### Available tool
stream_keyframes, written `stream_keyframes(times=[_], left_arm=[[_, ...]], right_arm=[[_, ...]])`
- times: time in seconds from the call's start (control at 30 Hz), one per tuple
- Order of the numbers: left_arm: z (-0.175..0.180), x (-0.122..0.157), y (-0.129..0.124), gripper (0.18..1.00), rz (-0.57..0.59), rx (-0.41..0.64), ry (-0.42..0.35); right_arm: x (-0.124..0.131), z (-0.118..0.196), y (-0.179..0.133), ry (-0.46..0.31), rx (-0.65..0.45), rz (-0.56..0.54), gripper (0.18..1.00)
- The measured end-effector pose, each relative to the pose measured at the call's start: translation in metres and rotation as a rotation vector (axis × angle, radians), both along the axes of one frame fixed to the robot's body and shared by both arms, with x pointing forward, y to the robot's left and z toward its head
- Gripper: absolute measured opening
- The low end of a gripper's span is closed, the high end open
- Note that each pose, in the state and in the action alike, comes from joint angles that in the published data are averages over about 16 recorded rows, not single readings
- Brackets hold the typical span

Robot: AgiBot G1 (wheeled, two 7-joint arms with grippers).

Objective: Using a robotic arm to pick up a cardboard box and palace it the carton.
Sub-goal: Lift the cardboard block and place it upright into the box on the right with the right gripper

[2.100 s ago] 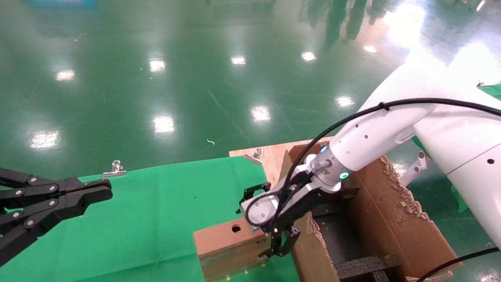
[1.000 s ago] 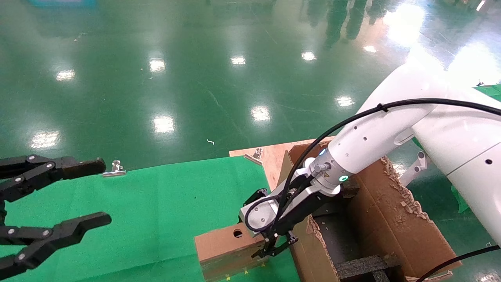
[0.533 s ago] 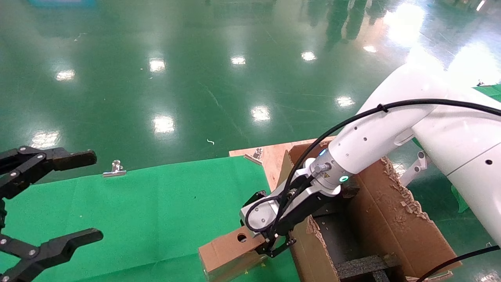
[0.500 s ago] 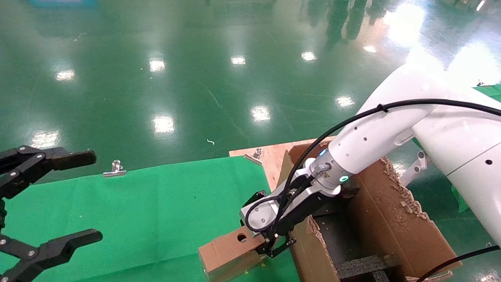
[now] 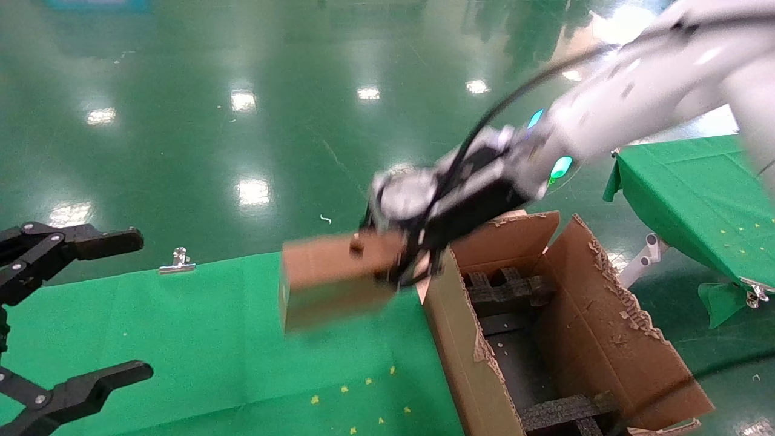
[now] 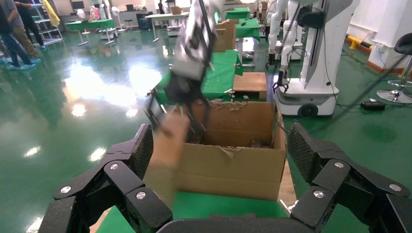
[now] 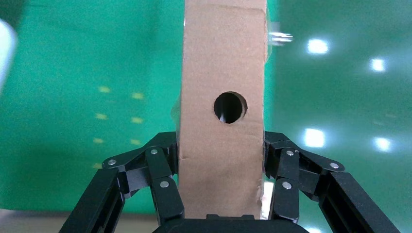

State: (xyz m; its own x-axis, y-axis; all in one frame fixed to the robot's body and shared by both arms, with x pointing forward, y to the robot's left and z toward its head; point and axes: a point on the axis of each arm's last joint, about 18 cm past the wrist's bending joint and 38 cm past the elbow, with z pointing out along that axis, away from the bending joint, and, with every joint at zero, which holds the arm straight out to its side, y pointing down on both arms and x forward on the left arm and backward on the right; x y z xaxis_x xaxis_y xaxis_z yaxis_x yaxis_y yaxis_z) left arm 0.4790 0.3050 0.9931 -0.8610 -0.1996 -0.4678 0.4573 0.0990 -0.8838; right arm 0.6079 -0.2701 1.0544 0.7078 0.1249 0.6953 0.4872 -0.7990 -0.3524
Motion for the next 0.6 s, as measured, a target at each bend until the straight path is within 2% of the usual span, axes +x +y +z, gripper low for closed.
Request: stream_keyframes(times=[0.13,0.3,0.6], left_arm=[[0.000,0.000,0.000,0.999,0.000,0.000,0.000],[0.000,0.000,0.000,1.001,0.000,0.000,0.000],[0.000,0.000,0.000,1.001,0.000,0.000,0.000]], right_arm=[[-0.006,0.035,-0.011,-0.048,0.047,-0.017,0.382],[-0.016,0.062,-0.032,-0.085,0.087,-0.049,0.378],[-0.040,0.073,-0.102,-0.104,0.106,-0.191,0.372]])
